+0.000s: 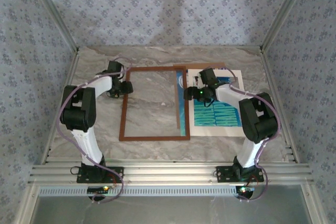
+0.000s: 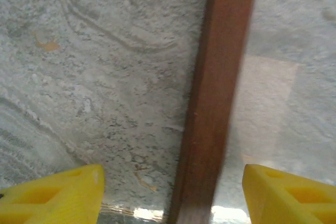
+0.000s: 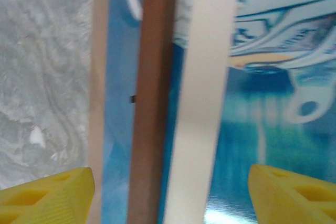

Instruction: Put the photo into the frame

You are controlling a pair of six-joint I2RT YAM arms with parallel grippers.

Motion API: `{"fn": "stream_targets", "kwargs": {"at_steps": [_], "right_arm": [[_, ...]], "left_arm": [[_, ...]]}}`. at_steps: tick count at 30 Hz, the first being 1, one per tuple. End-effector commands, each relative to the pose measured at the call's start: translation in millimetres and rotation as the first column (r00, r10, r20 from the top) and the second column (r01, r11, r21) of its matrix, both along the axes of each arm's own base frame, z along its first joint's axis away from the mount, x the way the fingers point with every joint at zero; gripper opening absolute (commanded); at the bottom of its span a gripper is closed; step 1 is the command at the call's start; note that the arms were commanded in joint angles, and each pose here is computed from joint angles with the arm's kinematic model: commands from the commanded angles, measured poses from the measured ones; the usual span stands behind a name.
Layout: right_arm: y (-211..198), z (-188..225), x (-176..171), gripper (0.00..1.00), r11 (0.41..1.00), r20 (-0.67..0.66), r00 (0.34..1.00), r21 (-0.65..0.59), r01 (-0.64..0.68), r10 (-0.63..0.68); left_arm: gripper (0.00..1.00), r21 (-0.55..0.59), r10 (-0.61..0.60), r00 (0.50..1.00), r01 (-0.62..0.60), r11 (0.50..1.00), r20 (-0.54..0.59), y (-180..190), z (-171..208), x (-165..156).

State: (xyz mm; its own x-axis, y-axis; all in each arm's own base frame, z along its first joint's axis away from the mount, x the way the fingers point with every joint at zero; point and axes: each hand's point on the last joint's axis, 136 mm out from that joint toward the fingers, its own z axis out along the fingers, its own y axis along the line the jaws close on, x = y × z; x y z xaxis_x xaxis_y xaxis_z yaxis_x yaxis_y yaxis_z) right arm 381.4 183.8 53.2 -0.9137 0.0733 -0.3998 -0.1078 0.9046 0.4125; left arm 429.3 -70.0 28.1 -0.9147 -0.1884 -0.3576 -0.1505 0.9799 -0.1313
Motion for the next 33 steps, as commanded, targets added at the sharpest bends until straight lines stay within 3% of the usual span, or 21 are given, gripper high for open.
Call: {"fn": "stream_targets", "kwargs": {"at_steps": [1, 4, 9, 21, 25, 29, 33], "right_arm": [[-12, -5, 2, 0.79, 0.996, -0.018, 0.998, 0.062, 0.057, -0.056], [-21, -8, 1, 0.79, 0.994, -0.026, 0.996, 0.063, 0.086, -0.084], [-29, -13, -2, 0.78, 0.992, -0.040, 0.993, 0.060, 0.112, -0.110], [-35, -20, -9, 0.78, 0.989, -0.063, 0.988, 0.053, 0.141, -0.138], [-29, -4, -6, 0.78, 0.990, -0.025, 0.993, 0.080, 0.113, -0.111], [-33, 15, -7, 0.78, 0.995, 0.038, 0.994, 0.040, 0.096, -0.098], [-60, 24, -9, 0.79, 0.987, 0.090, 0.987, -0.080, 0.142, -0.135]], "left_arm": [[0.64, 0.075, -0.019, 0.998, 0.023, 0.997, -0.062, 10, -4, -6], [0.55, 0.078, -0.018, 0.996, 0.025, 0.997, -0.090, 13, -7, -4], [0.49, 0.090, -0.003, 0.994, 0.013, 0.996, -0.107, 26, -8, 0], [0.43, 0.154, 0.075, 0.990, -0.055, 0.987, -0.123, 83, -5, 29], [0.47, 0.169, 0.082, 0.992, -0.064, 0.983, -0.099, 88, 11, 36], [0.57, 0.129, 0.101, 0.995, -0.104, 0.986, 0.027, 80, 46, 45], [0.71, -0.053, 0.056, 0.978, -0.046, 0.998, 0.203, 24, 87, 40]]}}
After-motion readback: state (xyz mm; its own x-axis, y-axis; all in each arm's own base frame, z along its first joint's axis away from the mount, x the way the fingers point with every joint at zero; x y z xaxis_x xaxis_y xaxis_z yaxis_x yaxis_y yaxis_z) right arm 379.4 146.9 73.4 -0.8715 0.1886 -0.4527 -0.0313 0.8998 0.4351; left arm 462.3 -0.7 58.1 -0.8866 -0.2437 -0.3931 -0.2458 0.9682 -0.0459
